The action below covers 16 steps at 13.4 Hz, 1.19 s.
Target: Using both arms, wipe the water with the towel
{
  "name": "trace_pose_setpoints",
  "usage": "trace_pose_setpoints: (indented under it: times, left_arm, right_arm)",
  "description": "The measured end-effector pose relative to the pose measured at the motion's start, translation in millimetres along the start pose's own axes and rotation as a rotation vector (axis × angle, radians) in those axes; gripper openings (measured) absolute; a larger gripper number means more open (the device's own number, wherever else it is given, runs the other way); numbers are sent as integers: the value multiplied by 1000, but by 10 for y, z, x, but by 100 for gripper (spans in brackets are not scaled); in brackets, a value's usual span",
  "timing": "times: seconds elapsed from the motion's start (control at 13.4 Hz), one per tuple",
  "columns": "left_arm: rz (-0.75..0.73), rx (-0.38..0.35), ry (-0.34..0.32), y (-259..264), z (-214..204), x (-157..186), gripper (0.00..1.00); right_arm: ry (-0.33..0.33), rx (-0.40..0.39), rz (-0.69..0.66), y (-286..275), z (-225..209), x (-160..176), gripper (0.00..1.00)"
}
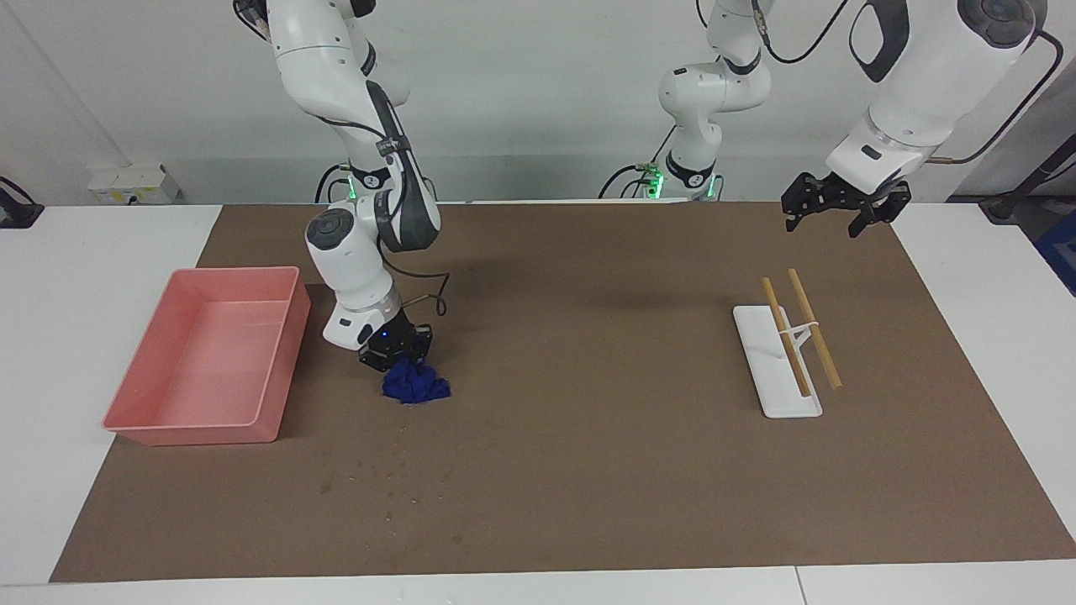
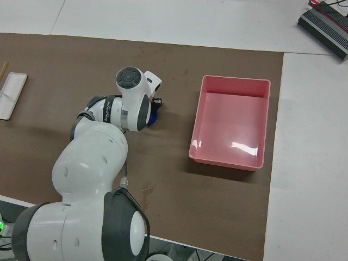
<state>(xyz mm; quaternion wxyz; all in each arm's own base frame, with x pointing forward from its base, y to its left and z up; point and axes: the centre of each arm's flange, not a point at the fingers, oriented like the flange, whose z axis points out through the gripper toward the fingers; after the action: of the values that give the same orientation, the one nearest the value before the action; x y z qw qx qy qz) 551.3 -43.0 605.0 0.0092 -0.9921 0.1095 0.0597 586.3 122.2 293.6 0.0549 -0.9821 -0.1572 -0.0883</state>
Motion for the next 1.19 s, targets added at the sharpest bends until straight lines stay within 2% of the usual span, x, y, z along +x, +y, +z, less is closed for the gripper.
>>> trace_pose_setpoints:
  times: [0.22,0.52,1.04,1.19]
  left_arm:
    - [-1,-1,7,-1,0,8,100]
    - [0,-39,8,41,-9,6,100]
    - [-108,-82,24,-84,-156,-149,100]
    - [-115,-84,52,-71,-200,-181,100]
  right_arm:
    - [17,-18,-22,40,19,127,22]
    - [36,-36,-41,95,54,300,22]
    - [42,-38,-41,118,61,341,22]
    - [42,-39,-42,118,61,342,22]
